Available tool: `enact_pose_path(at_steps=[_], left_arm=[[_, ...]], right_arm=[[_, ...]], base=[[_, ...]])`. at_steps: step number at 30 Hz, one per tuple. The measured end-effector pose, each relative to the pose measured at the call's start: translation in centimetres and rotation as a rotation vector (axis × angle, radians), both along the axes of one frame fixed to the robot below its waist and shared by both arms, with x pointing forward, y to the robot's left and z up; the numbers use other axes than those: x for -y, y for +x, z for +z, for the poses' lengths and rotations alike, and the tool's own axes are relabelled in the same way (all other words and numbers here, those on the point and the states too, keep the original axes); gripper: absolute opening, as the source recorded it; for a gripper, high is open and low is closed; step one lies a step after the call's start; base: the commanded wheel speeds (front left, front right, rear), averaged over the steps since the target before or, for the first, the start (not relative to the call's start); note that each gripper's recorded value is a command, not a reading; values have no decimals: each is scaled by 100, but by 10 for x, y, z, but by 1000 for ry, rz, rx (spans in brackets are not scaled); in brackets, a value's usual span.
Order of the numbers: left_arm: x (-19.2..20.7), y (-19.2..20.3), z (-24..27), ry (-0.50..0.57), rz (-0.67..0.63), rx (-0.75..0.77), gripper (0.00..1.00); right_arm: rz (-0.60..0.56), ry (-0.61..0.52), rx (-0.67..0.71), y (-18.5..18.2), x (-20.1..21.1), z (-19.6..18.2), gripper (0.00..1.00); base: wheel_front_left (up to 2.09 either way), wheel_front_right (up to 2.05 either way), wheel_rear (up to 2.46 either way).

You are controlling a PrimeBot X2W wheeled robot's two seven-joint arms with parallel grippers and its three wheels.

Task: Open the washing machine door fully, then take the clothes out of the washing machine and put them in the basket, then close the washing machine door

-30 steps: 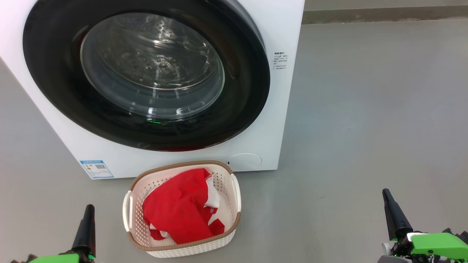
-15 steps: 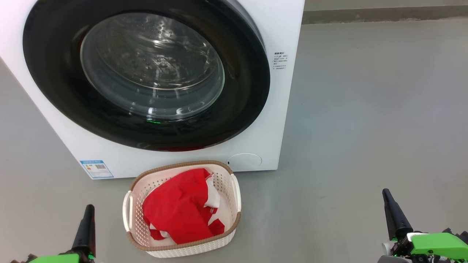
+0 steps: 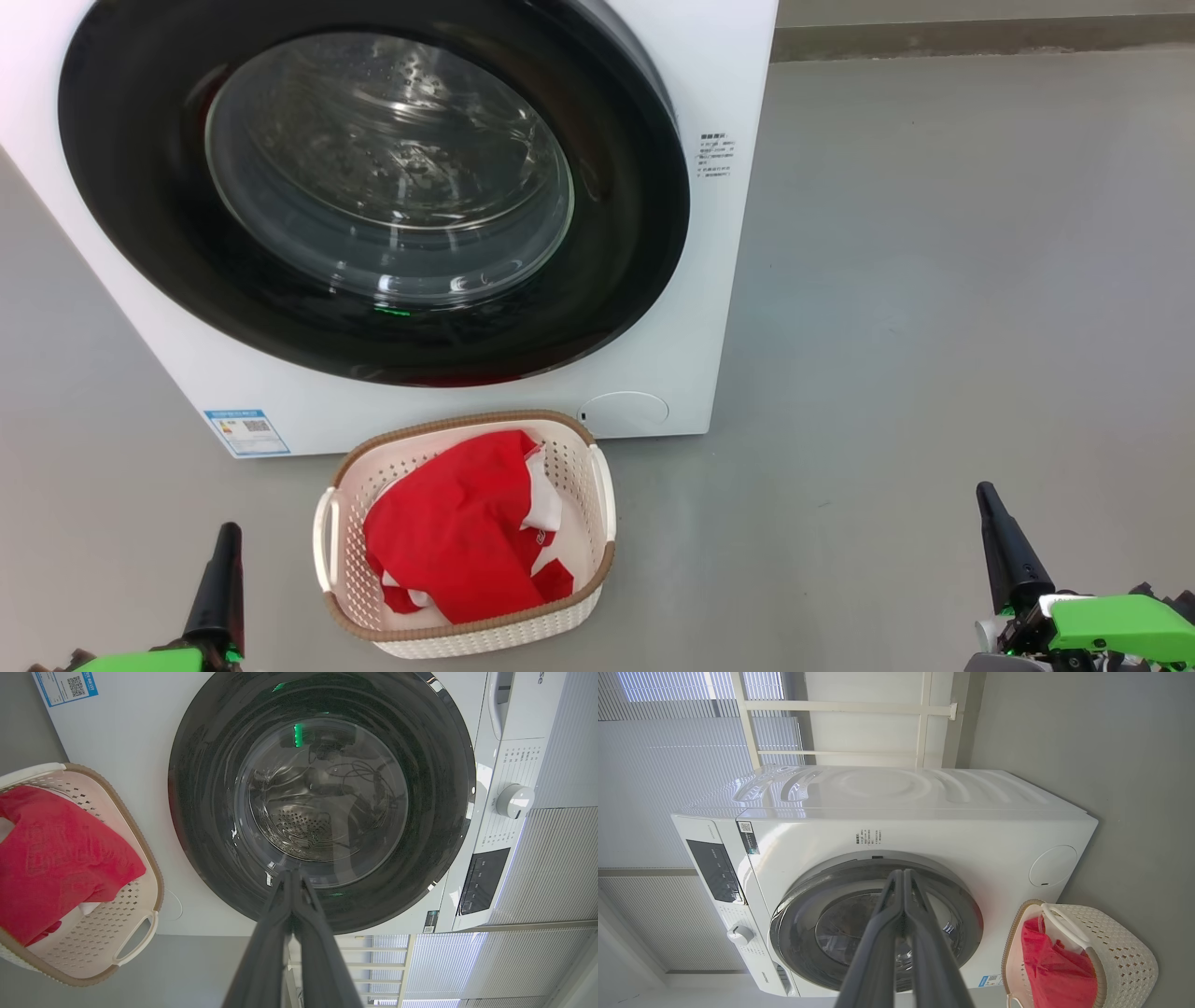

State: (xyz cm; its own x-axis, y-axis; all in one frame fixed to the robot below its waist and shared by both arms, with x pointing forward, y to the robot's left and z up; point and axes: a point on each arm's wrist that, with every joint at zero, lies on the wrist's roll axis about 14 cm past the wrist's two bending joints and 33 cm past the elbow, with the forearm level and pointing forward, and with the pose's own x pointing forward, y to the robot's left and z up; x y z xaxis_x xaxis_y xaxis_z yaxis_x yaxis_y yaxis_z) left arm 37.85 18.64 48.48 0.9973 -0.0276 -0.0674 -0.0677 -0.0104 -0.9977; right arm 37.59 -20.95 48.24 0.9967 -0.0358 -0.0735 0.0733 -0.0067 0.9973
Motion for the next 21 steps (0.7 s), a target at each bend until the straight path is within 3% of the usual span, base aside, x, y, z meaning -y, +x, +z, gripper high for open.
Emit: enact_pose_path(at_steps=[21], left_arm=[[0,0,0,0,0,0,0]], right_arm=[[0,0,0,0,0,0,0]], base=[[0,0,0]])
